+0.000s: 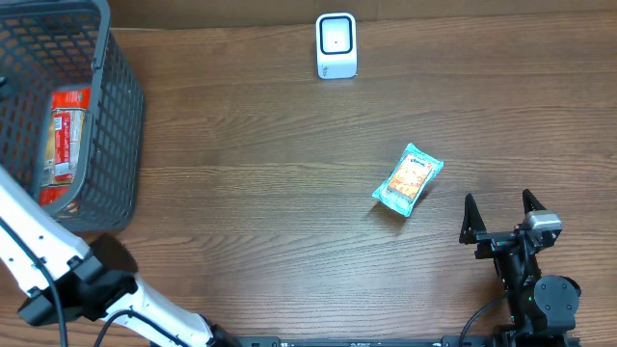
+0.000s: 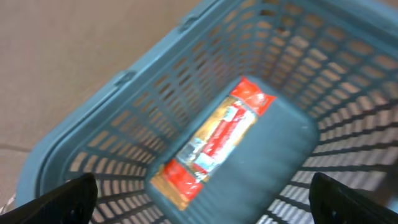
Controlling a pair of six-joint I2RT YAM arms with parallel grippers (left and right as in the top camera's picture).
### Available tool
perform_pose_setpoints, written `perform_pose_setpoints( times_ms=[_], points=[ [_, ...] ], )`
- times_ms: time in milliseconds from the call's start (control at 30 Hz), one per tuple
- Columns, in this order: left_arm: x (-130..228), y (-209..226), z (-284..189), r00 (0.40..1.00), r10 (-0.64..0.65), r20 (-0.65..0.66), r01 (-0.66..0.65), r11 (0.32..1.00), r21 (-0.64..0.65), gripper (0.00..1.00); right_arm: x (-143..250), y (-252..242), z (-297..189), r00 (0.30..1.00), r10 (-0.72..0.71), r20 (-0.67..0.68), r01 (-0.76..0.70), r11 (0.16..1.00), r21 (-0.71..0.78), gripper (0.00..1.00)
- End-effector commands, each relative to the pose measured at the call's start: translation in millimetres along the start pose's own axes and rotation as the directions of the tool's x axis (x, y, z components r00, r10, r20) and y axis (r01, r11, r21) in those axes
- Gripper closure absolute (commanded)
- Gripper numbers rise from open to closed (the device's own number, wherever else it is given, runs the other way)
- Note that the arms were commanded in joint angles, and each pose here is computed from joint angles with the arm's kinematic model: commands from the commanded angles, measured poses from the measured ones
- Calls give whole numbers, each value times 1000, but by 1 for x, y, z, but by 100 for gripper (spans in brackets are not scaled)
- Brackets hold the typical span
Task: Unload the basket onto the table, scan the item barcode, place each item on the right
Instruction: 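Reach the left gripper back into the basket and grasp the red pasta pack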
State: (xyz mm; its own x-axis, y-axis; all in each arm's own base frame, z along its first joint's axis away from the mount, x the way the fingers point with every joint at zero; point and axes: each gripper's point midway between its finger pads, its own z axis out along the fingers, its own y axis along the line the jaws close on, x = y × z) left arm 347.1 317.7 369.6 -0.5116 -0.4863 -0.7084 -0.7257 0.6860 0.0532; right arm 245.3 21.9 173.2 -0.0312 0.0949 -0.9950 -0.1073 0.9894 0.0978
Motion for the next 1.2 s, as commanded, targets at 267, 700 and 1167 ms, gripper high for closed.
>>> perform_pose_setpoints(
  times_ms=[267, 700, 1167],
  points=[
    [62, -8, 148, 942, 208, -262, -171, 973, 154, 0, 3, 2, 0, 1000, -1, -1, 1, 1000, -9, 0],
    [124, -33, 251, 853, 408, -325, -294, 891, 346, 0, 3, 2, 0, 1000, -1, -1, 1, 1000, -10, 0],
    [184, -38, 311, 787, 459, -411, -301, 869, 394, 0, 3, 2, 0, 1000, -1, -1, 1, 1000, -9, 0]
  ],
)
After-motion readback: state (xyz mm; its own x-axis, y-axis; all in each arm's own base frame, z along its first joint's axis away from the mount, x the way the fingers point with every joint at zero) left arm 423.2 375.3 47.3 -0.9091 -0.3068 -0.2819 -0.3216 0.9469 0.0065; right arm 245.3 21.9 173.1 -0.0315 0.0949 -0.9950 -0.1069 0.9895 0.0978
